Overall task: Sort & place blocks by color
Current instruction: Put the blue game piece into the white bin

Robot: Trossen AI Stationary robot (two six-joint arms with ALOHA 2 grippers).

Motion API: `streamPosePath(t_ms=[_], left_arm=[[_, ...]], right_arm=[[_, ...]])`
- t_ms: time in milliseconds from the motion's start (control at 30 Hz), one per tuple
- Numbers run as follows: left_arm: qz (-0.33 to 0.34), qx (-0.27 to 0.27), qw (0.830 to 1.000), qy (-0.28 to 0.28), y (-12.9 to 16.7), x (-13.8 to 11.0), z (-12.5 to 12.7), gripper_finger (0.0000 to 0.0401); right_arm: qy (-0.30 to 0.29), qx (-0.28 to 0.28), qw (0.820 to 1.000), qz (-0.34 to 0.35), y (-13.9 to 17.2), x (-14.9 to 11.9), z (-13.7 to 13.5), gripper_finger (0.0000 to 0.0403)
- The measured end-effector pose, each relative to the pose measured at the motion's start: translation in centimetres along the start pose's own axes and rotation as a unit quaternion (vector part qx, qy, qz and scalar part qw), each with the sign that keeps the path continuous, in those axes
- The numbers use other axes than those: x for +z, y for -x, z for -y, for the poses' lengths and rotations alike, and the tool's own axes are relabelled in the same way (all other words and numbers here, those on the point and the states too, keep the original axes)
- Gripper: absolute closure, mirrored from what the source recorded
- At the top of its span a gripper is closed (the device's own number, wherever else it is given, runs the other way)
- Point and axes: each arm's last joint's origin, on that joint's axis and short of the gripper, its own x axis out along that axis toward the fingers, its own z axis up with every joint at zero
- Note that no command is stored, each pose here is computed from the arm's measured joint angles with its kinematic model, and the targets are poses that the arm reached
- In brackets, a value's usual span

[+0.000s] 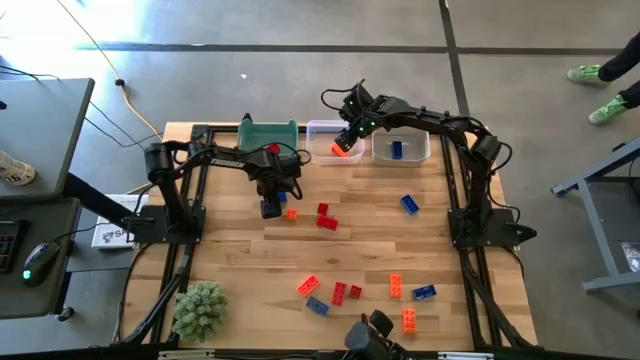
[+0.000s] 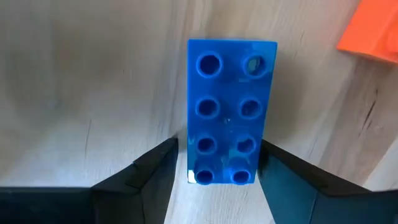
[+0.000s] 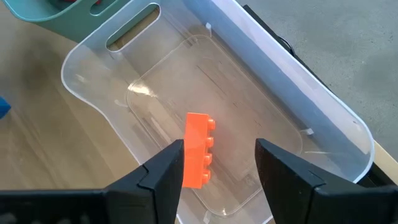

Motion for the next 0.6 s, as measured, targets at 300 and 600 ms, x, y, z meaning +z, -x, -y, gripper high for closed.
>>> streamPosePath(t_ms=[300,600], left_arm=[[0.005,0.004,1.0,-0.013,-0.13,0.11,-0.06,0.024],[0.012,-0.003,1.0,-0.029,0.12,0.08,-0.03,0.0288]], right_arm=[[-0.017,0.015,1.0,-0.001,0.0,-0.01,-0.08,0.0217],[-0.059,0.121,0.991,-0.019,0.11,-0.11,-0.75,0.0222]])
